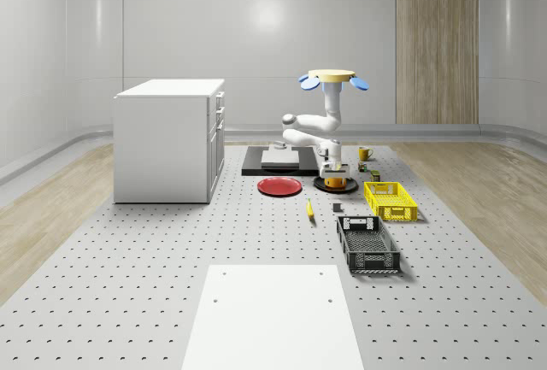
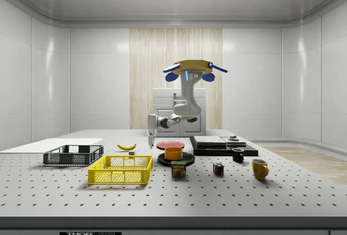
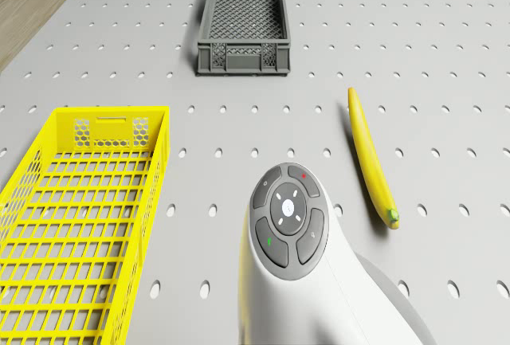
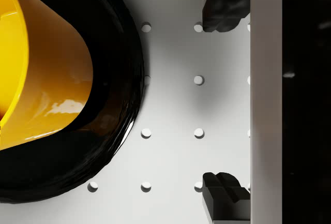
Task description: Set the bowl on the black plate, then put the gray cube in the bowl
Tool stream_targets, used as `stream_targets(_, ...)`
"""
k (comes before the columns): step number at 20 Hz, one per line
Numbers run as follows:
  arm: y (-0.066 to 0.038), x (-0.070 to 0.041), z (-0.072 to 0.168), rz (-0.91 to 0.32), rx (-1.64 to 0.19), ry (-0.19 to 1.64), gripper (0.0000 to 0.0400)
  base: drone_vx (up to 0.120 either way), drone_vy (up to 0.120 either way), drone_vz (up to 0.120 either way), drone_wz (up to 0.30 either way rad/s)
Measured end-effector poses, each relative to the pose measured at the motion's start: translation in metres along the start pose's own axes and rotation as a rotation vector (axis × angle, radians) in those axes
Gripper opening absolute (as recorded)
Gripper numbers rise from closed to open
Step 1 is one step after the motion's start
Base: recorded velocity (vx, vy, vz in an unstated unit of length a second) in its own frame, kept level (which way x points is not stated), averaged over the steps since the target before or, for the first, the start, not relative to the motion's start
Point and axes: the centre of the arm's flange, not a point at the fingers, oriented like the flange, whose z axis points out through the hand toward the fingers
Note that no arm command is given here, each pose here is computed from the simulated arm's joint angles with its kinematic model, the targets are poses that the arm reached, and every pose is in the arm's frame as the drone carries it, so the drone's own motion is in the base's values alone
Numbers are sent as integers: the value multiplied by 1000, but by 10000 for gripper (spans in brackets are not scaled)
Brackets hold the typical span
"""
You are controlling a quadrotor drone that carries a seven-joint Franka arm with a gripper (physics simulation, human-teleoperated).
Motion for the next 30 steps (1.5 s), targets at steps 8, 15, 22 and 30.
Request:
stream_targets(8,0,0,0,0,0,0,400,120,0,-75,0)
stream_targets(15,0,0,0,0,0,0,400,120,0,-57,0)
stream_targets(22,0,0,0,0,0,0,400,120,-34,0,0)
stream_targets(30,0,0,0,0,0,0,400,100,-20,0,0)
